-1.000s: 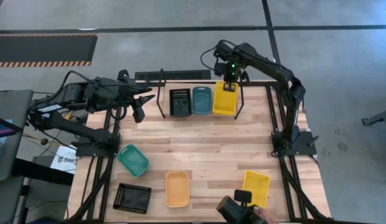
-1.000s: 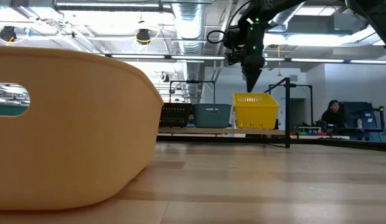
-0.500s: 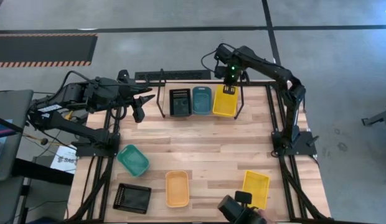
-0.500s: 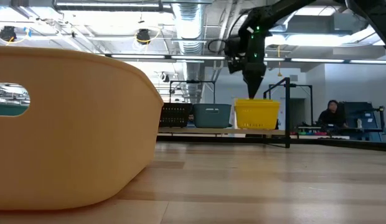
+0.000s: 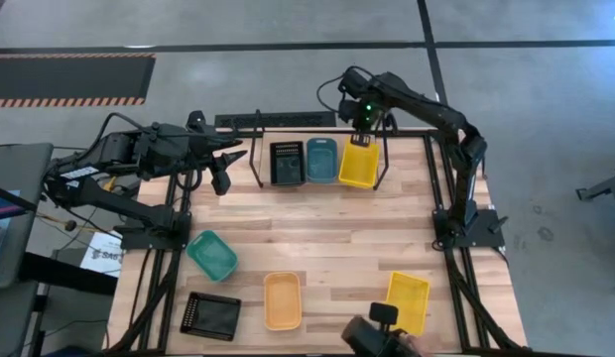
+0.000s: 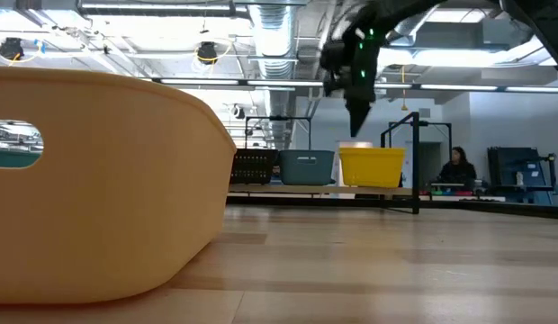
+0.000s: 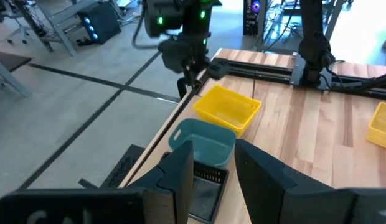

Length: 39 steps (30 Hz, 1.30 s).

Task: Stack baskets on shelf by color
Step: Stack the yellow bin on the yellow bin

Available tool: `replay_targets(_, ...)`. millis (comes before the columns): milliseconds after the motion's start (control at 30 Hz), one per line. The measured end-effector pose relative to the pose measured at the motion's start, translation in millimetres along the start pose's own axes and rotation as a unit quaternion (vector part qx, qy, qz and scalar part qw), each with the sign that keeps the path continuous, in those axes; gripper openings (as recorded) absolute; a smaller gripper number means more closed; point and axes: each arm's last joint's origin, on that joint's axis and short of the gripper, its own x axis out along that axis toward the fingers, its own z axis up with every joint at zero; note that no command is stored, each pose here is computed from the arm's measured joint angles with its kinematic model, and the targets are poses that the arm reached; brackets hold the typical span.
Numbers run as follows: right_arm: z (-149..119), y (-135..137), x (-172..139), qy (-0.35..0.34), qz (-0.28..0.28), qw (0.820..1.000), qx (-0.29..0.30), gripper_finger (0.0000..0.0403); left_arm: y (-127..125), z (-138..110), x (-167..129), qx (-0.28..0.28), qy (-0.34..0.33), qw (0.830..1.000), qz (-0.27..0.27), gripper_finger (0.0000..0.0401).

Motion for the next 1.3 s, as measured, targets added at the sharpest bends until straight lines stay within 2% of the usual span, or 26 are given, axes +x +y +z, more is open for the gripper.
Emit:
replay_targets(167, 18.1, 20.0, -54.3, -0.04, -0.006, 0.999, -0.009, 0.0008, 0.0, -0.2, 0.0, 0.0, 0.001, 1.0, 0.0, 0.0108)
replay_targets(400, 25.3, 77.5, -125.6, -0.075, 0.021, 0.997, 0.026, 0.0013, 0.3, -2.9, 0.0, 0.007, 0.014, 1.0, 0.002, 0.0108)
replay_targets(567, 13.1, 124.9, -171.1, -0.139, 0.127, 0.981, 0.056, 0.0016, 0.2, -3.1, -0.1, 0.025, 0.015, 1.0, -0.001, 0.0108)
replay_targets(667, 8.7, 156.3, -185.6, -0.143, 0.155, 0.975, 0.069, 0.0019, 0.1, -3.1, -0.1, 0.034, 0.015, 0.999, -0.002, 0.0108)
replay_targets(800, -2.6, 197.2, -206.4, -0.139, 0.196, 0.964, 0.115, 0.0019, 0.2, -3.1, -0.1, 0.034, 0.015, 0.999, -0.001, 0.0108)
replay_targets(1033, -22.9, 279.7, -218.7, -0.1, 0.208, 0.956, 0.18, 0.0016, 0.4, -4.0, -0.1, 0.05, 0.019, 0.999, 0.0, 0.0108)
replay_targets(1167, -47.6, 329.2, -201.3, -0.031, 0.178, 0.954, 0.239, 0.0016, 0.4, -4.2, -0.1, 0.054, 0.02, 0.998, 0.0, 0.0108)
replay_targets(1300, -88.5, 366.8, -179.8, 0.044, 0.132, 0.939, 0.315, 0.0016, 0.4, -4.2, -0.1, 0.052, 0.02, 0.998, 0.0, 0.0108)
